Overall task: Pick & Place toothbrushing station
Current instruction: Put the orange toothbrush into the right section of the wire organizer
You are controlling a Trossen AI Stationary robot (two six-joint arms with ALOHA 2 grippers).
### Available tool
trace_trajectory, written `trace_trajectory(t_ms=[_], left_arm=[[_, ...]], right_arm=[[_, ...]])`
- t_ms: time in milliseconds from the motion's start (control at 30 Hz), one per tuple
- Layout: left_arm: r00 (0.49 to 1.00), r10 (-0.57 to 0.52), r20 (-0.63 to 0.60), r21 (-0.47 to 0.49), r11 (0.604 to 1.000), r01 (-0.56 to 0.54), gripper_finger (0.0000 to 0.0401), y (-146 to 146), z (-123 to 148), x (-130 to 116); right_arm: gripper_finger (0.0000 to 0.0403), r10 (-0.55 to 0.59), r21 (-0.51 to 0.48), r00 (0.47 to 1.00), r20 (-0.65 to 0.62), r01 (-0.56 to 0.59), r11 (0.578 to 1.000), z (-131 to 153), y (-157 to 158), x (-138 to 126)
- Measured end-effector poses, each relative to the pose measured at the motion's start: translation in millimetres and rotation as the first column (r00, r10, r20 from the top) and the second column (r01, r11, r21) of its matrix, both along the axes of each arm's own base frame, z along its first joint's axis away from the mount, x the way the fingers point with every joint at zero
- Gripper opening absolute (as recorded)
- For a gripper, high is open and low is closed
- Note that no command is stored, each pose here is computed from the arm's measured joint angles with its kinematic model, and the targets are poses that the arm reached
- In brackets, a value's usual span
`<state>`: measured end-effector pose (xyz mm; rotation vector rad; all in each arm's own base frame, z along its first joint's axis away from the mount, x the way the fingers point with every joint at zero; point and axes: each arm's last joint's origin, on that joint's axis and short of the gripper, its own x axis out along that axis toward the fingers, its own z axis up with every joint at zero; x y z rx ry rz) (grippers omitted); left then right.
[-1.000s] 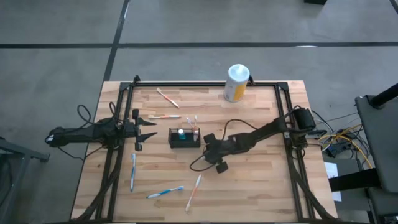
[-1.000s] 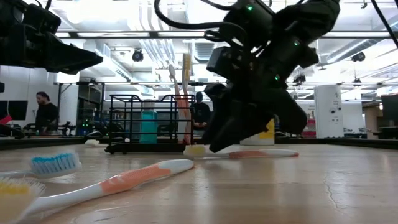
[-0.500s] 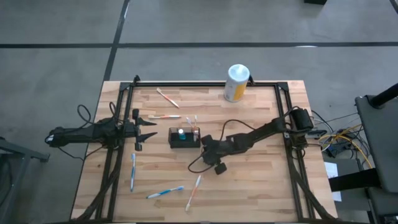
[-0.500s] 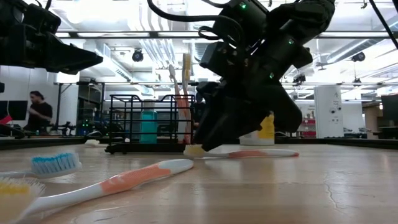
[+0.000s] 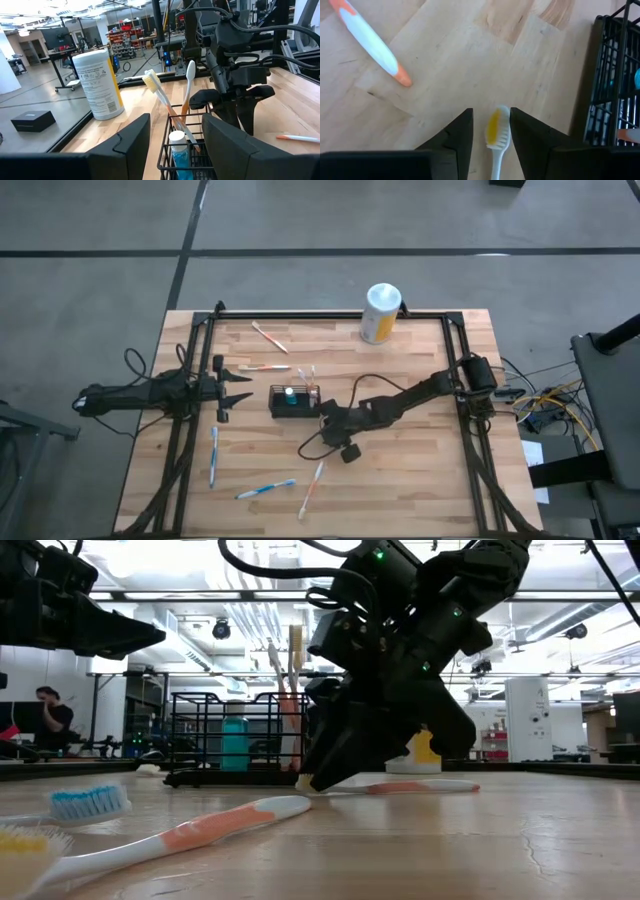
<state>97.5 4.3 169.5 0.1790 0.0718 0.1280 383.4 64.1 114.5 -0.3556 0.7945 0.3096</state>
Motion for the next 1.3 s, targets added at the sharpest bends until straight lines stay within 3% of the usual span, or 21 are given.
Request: trace_trajectory(t_ms=[333, 800, 1300], left_arm=[[1.000, 0.000, 0.000, 0.000, 1.000, 0.000, 0.0186, 0.0, 0.0, 0.0], [1.000, 0.000, 0.000, 0.000, 1.000, 0.000, 0.0187, 0.0, 0.1, 0.0], [1.000, 0.000, 0.000, 0.000, 1.000, 0.000, 0.0186, 0.0, 0.0, 0.0]], right_arm=[[0.0091, -0.001, -0.003, 1.000, -0.013, 0.001, 1.000, -1.1, -0.3, -1.4], [0.0013, -0.023, 0.018, 0.999, -0.040, 0.024, 1.000, -1.3, -0.9, -3.4], [0.0008, -0.023, -0.030, 0.999, -0.028, 0.023, 0.999, 3.8, -1.7, -5.3]])
